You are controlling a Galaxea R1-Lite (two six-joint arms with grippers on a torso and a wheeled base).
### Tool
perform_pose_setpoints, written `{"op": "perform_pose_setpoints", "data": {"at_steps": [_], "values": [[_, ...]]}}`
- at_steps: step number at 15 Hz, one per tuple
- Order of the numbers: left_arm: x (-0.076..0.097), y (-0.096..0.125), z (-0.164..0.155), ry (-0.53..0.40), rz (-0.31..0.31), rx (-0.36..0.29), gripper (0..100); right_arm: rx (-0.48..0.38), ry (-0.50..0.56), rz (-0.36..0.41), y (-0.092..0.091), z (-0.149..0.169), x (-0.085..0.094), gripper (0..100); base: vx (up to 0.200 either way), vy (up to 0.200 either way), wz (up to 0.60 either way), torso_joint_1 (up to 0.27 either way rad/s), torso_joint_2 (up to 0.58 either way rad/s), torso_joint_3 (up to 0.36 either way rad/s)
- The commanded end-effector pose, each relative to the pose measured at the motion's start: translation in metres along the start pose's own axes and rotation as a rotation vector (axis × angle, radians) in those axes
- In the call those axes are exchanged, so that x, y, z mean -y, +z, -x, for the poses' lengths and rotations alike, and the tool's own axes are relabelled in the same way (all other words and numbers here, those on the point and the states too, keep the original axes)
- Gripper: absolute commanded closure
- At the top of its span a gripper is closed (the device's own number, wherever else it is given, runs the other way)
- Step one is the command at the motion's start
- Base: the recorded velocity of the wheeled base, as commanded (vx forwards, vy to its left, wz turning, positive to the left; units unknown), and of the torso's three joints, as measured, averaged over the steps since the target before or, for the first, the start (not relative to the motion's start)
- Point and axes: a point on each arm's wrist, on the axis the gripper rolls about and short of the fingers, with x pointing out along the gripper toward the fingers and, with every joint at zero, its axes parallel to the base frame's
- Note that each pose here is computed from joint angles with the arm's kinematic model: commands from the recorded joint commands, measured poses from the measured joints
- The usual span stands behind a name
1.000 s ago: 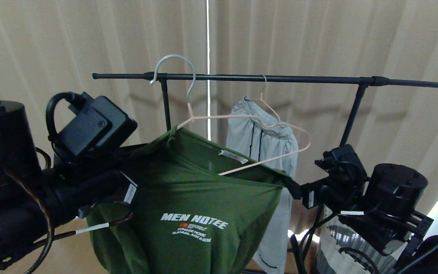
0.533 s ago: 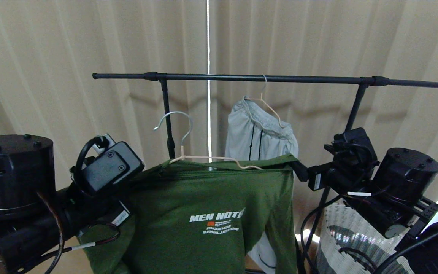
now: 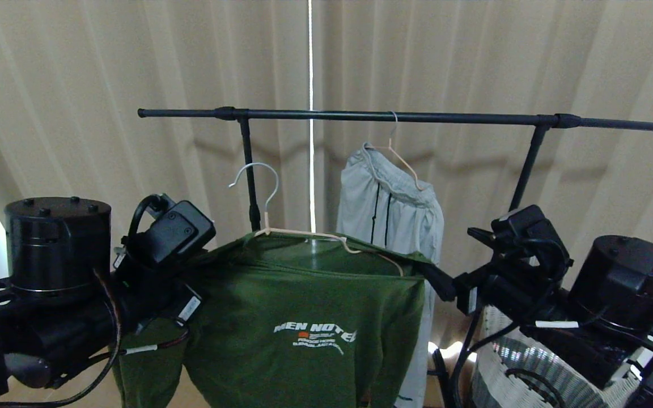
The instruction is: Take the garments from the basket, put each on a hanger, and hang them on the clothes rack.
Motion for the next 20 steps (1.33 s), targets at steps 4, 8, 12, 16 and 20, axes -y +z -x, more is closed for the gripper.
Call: {"op": "perform_pose_setpoints", "data": {"at_steps": [4, 8, 12, 16, 20], "values": [[0.009, 0.003, 0.000, -0.016, 0.034, 0.062, 100, 0.079, 0.152, 0.027, 0.017, 0.022, -0.018, 0, 0.000, 0.000, 0.00, 0.000, 0.00, 0.000], [0.007, 0.017, -0.012, 0.055, 0.070, 0.055, 100, 0.056, 0.219, 0.136, 0.010, 0.029, -0.024, 0, 0.000, 0.000, 0.00, 0.000, 0.00, 0.000], [0.016, 0.015, -0.006, 0.043, 0.132, 0.052, 100, 0.072, 0.216, 0.139, 0.014, 0.017, -0.027, 0, 0.000, 0.000, 0.00, 0.000, 0.00, 0.000], [0.027, 0.024, 0.006, -0.010, 0.111, 0.106, 100, 0.139, 0.197, 0.204, 0.030, -0.021, -0.037, 0, 0.000, 0.000, 0.00, 0.000, 0.00, 0.000], [0.038, 0.027, 0.009, -0.050, 0.091, 0.121, 100, 0.159, 0.184, 0.215, 0.037, -0.032, -0.039, 0, 0.000, 0.000, 0.00, 0.000, 0.00, 0.000]]}}
